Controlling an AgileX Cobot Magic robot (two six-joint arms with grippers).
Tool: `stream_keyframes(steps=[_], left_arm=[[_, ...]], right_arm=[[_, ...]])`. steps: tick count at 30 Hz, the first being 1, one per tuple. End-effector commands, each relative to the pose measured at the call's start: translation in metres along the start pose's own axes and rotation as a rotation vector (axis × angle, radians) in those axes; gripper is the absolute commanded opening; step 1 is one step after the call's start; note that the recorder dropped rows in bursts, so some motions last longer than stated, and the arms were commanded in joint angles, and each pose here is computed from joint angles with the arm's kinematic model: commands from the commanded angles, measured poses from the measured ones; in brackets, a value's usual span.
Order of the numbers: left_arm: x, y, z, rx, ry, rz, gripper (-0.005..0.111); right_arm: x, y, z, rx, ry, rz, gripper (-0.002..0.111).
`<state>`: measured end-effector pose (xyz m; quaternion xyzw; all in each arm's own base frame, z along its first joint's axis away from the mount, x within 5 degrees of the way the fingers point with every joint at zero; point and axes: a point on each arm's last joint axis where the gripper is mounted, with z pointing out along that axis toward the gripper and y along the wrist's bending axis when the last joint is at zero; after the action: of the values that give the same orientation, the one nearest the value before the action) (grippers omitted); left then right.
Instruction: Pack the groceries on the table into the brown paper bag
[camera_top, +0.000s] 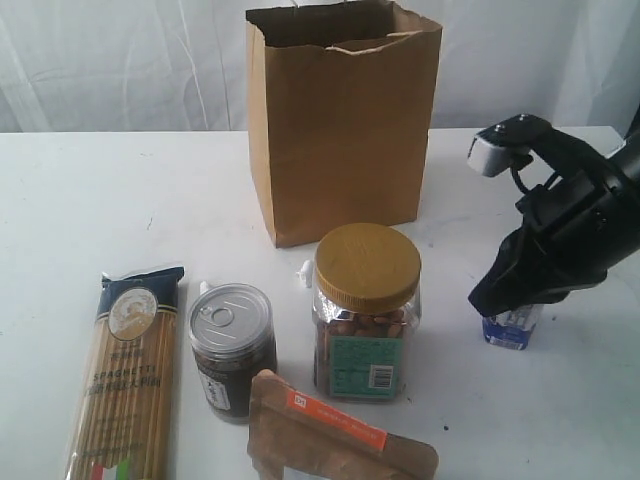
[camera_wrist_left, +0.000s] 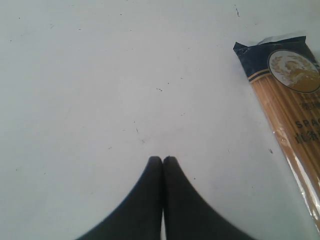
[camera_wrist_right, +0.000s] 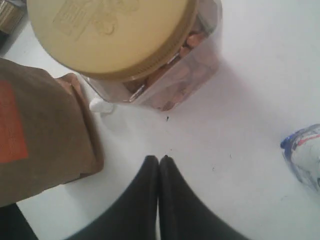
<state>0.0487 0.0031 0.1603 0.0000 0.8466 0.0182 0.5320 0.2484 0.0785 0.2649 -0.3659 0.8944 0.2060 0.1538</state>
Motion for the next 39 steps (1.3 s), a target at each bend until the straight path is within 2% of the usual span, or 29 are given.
stream_keyframes(steps=[1,6,14,21,26,31,36,39], left_arm=[[0.003,0.0,0.0,0.003,0.022,-0.002,0.0],[0.003,0.0,0.0,0.003,0.022,-0.002,0.0],[0.003,0.0,0.0,0.003,0.022,-0.002,0.0],[0.003,0.0,0.0,0.003,0.022,-0.002,0.0],[0.003,0.0,0.0,0.003,0.022,-0.002,0.0],[0.003,0.0,0.0,0.003,0.022,-0.002,0.0],[0.003,0.0,0.0,0.003,0.022,-0.002,0.0],[0.003,0.0,0.0,0.003,0.022,-0.002,0.0]], right_arm=[[-0.004,0.003,0.001,0.001,-0.043,-0.02,0.0],[-0.005,0.007,0.007,-0.057,-0.097,0.047,0.0],[0.003,-0.002,0.019,0.03,-0.127,0.081,0.0],[0.009,0.0,0.023,0.011,-0.104,0.124,0.0],[0.003,0.001,0.004,0.122,-0.227,0.133,0.0],[-0.008,0.012,-0.045,0.324,-0.503,0.133,0.0],[-0.009,0.027,-0.124,0.583,-1.074,0.29,0.0],[-0.002,0.038,-0.159,0.681,-1.319,0.307,0.0]])
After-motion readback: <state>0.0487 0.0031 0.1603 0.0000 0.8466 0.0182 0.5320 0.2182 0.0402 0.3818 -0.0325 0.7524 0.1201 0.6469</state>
